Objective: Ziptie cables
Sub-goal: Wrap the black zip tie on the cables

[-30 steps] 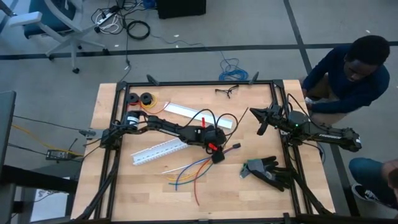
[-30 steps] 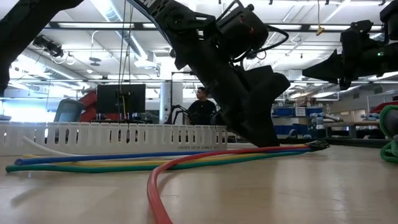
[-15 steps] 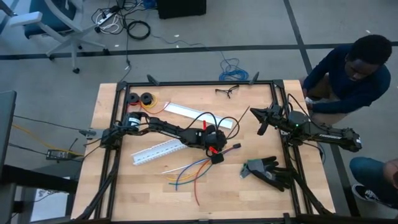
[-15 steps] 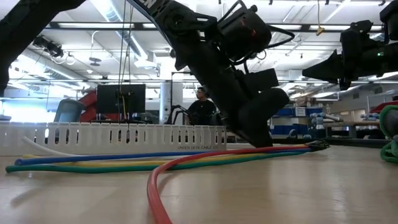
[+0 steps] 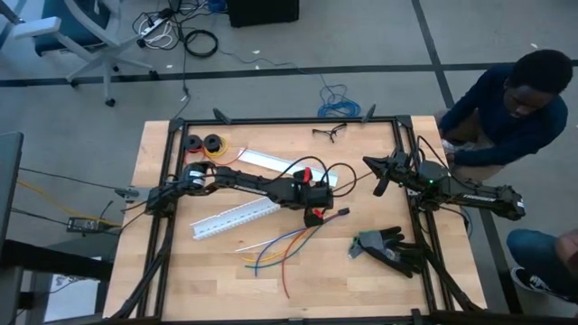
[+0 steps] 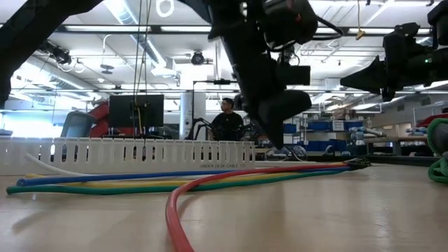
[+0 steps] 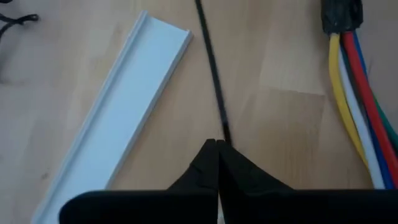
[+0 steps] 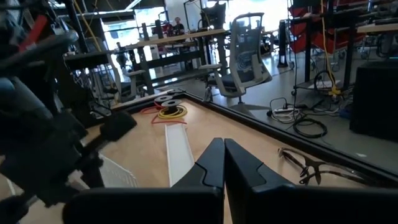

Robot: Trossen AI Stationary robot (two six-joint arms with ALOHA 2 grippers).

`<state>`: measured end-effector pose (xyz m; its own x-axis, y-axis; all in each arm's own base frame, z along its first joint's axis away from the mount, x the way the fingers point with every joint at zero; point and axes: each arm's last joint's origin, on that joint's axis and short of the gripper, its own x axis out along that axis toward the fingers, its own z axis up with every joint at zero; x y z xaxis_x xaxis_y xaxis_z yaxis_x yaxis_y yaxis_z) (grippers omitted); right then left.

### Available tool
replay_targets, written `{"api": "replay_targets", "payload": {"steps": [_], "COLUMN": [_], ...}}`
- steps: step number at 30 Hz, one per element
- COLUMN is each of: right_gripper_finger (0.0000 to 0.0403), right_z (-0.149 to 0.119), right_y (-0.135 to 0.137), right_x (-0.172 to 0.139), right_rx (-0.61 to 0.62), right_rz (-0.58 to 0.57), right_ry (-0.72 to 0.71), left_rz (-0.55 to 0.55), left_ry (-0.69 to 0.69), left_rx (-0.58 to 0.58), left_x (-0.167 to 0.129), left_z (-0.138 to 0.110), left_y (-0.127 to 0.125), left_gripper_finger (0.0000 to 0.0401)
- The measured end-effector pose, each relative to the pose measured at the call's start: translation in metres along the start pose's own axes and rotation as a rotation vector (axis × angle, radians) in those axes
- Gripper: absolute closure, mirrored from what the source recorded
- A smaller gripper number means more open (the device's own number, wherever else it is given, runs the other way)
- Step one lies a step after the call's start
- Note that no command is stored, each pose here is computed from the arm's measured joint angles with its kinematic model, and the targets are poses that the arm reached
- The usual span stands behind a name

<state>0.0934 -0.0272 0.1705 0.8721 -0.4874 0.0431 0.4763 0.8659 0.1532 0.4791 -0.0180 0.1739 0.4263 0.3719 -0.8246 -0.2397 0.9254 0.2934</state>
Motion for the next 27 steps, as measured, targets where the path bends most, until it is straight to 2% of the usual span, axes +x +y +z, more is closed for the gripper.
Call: {"api": "replay_targets", "payload": {"steps": [4,9,13,22,27], "right_gripper_finger": [0.0401,0.0401,0.0401,0.0401,0.0401], "right_z": [0.0,0.0,0.0,0.001,-0.004], "right_y": [0.0,0.0,0.001,0.002,0.006], "right_x": [0.0,0.0,0.0,0.0,0.001], "right_rx": [0.033,0.047,0.07,0.093,0.106], "right_rz": [0.0,0.0,0.035,0.062,0.192], "right_ry": [0.0,0.001,0.008,-0.002,0.074], "left_rz": [0.016,0.095,0.089,0.121,0.157], "left_ry": [0.004,-0.002,-0.016,0.012,0.029], "left_rx": [0.023,0.07,0.082,0.07,0.031], "left_x": [-0.016,-0.034,-0.047,-0.063,-0.051], "left_z": [0.008,0.011,0.01,-0.002,-0.021], "left_y": [-0.002,-0.013,-0.018,-0.038,-0.051], "left_gripper_finger": [0.04,0.0401,0.0401,0.04,0.0398]}}
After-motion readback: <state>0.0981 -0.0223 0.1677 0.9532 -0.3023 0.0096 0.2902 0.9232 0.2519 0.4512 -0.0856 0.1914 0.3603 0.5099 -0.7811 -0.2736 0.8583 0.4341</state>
